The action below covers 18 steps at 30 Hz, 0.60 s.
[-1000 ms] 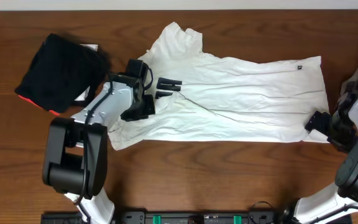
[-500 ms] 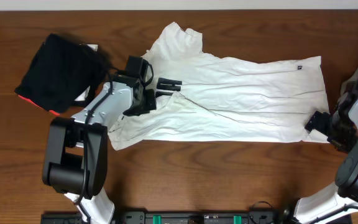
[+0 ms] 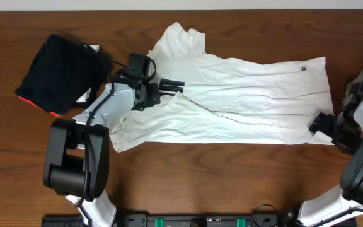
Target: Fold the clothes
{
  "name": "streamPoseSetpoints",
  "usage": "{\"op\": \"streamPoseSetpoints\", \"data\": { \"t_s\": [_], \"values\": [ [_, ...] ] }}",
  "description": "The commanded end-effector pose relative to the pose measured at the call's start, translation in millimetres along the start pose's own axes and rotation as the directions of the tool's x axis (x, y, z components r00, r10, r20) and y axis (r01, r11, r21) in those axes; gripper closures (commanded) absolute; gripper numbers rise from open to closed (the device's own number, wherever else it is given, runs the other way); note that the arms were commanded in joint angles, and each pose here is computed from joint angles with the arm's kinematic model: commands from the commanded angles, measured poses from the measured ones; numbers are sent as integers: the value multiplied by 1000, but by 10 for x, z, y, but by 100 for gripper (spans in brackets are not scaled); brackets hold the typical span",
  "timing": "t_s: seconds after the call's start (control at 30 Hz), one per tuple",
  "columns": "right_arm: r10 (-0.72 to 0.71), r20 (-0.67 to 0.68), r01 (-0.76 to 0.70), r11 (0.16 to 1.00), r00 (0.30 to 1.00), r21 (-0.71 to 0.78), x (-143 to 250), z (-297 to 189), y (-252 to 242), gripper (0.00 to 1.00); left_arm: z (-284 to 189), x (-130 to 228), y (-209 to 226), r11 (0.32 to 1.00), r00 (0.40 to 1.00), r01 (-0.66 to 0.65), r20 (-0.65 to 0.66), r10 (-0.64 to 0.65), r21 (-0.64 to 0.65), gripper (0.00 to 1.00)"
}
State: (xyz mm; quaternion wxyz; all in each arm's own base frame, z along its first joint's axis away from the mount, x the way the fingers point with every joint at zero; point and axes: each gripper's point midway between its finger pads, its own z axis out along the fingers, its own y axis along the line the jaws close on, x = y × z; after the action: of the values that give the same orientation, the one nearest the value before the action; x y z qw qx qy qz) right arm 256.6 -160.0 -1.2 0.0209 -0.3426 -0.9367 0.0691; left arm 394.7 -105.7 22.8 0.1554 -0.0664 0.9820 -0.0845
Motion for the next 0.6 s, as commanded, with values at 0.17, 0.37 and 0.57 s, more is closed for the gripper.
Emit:
{"op": "streamPoseSetpoints", "data": {
  "t_s": [0.17, 0.37, 0.57],
  "values": [
    [-23, -122, 21, 1000, 992, -14, 291, 325, 89, 1, 245, -96, 29, 1000, 999, -15, 39, 15, -12, 93],
    [-23, -122, 21, 1000, 992, -14, 291, 325, 89, 1, -60, -507, -143, 999, 985, -24, 171, 18, 32, 91],
    [-23, -122, 21, 1000, 992, -14, 291, 325, 89, 1, -307, -733, -195, 999, 967, -26, 256, 16, 35, 83]
  ]
}}
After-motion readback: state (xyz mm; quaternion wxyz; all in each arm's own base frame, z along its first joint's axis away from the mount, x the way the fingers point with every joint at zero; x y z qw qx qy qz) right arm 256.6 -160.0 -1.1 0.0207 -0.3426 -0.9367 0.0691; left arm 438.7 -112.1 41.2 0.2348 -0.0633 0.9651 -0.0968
